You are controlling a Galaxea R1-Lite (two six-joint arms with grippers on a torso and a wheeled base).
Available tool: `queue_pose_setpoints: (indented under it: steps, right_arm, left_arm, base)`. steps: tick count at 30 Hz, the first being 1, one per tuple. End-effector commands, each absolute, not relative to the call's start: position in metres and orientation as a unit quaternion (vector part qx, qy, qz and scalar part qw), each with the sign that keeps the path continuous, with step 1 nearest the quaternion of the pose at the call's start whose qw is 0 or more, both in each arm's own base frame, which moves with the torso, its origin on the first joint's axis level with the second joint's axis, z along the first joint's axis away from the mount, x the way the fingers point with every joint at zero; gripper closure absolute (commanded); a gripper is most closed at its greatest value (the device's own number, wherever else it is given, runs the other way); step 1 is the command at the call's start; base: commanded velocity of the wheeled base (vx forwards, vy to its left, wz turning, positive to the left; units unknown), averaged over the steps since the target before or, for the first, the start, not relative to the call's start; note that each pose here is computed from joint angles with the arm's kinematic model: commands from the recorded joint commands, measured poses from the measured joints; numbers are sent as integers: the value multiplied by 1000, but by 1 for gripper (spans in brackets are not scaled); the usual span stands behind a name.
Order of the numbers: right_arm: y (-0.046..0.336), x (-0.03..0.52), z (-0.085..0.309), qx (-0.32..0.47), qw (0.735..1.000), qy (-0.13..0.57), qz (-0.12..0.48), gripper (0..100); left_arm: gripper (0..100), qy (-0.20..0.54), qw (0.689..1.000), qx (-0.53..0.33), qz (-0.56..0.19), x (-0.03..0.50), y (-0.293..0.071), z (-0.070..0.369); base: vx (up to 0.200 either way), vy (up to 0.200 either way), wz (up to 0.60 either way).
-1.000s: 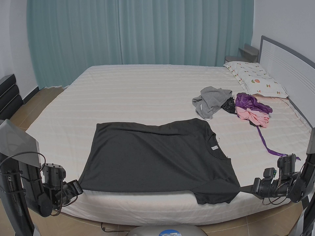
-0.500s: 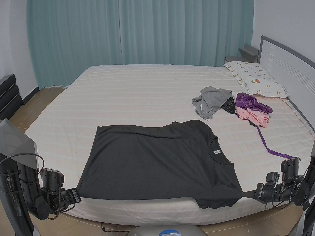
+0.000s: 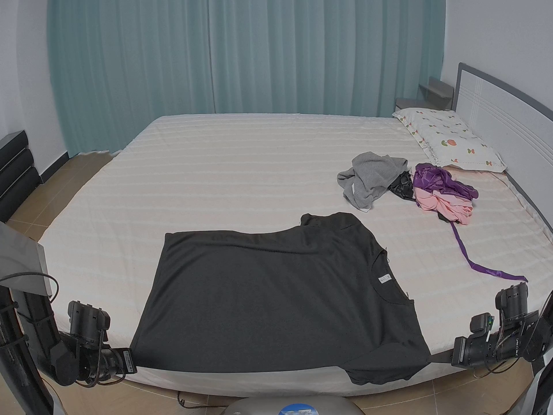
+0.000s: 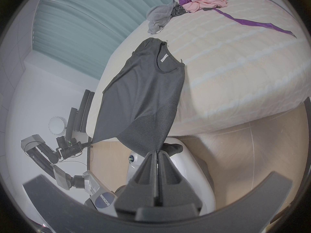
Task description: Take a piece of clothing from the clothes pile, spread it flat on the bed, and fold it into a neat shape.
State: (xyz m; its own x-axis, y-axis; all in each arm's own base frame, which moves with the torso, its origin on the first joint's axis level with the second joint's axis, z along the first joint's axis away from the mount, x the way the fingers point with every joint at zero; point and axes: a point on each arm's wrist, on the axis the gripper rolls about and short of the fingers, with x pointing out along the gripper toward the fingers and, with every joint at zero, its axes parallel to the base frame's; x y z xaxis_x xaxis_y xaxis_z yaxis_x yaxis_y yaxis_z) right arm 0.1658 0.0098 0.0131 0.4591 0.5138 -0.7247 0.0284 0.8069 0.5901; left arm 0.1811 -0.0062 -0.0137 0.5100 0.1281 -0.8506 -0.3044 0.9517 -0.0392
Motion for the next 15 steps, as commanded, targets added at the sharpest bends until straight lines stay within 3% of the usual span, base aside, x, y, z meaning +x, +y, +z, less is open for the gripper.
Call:
queue_pose_setpoints:
  steps: [1, 15]
  right_arm:
    - [9, 157, 19, 265, 813, 495, 153, 100]
    - [10, 131, 34, 243, 808, 512, 160, 100]
  left_arm:
    - [100, 482, 864, -81, 119, 173, -6, -6]
    - [100, 513, 852, -41, 98, 153, -6, 9]
  base:
    - [0, 0, 0]
    - [0, 0, 0]
